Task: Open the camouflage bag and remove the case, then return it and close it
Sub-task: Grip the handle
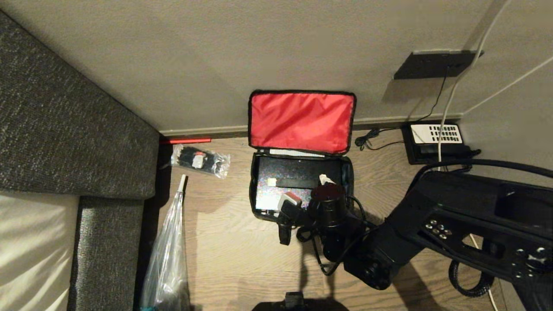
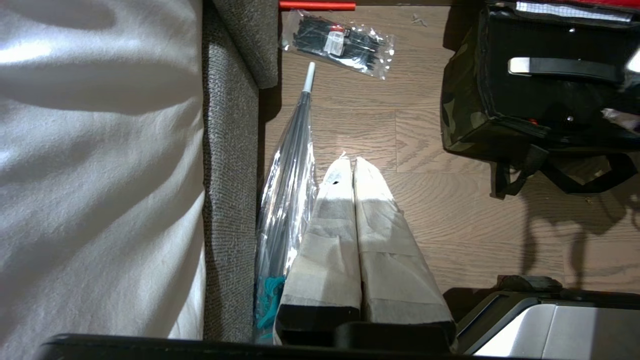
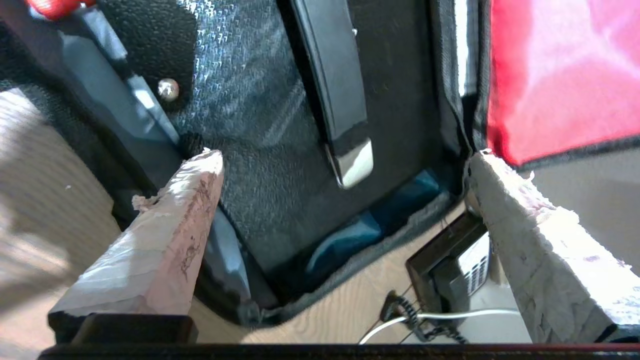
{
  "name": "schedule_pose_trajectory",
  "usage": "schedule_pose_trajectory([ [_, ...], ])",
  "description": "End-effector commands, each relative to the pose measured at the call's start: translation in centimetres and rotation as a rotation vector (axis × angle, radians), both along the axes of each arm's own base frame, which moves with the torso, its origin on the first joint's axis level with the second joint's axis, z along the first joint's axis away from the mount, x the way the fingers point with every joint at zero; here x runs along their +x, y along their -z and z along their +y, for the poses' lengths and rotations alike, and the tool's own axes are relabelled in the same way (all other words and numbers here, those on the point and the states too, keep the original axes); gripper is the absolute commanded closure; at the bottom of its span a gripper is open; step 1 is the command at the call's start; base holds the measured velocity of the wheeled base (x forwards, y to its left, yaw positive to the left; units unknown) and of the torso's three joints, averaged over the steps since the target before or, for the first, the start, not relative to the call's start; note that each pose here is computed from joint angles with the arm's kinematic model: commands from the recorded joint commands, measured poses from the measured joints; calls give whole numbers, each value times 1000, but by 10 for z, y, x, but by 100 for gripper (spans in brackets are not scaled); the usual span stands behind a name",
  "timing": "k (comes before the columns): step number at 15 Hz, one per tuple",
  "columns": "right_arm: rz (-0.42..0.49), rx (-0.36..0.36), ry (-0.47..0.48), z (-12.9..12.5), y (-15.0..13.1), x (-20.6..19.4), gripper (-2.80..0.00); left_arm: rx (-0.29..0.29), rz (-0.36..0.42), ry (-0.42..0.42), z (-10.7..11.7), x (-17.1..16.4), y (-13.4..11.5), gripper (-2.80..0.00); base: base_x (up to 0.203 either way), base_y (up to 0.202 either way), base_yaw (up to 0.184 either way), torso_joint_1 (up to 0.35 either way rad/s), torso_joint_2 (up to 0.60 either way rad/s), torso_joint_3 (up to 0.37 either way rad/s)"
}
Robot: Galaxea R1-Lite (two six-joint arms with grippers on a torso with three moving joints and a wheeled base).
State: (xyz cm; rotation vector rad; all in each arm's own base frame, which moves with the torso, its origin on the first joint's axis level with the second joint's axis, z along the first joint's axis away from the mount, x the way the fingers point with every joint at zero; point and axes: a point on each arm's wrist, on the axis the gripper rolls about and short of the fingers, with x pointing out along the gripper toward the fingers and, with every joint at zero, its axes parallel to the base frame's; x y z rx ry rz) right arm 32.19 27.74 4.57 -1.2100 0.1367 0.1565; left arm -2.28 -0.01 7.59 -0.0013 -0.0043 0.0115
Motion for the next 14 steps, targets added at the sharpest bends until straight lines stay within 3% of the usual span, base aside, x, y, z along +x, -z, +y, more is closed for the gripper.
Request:
schedule_pose_trajectory([
  [1, -7, -26, -2, 6, 8, 6, -280, 0, 1, -1, 0, 0, 0, 0, 0, 0, 0, 0, 0, 0],
  [3, -72, -29, 30, 12, 6, 13, -280, 0, 1, -1, 0, 0, 0, 0, 0, 0, 0, 0, 0, 0],
  [4, -105, -83, 48, 12, 3, 14, -280, 0, 1, -1, 0, 0, 0, 0, 0, 0, 0, 0, 0, 0],
  [6, -144, -110, 62, 13, -8, 15, -280, 0, 1, -1, 0, 0, 0, 0, 0, 0, 0, 0, 0, 0],
  [8, -165, -103, 65, 20, 2, 21, -280, 0, 1, -1, 0, 0, 0, 0, 0, 0, 0, 0, 0, 0],
  [10, -197, -143, 67, 22, 8, 22, -280, 0, 1, -1, 0, 0, 0, 0, 0, 0, 0, 0, 0, 0],
  [14, -218, -128, 60, 32, 22, 27, -280, 0, 1, -1, 0, 0, 0, 0, 0, 0, 0, 0, 0, 0],
])
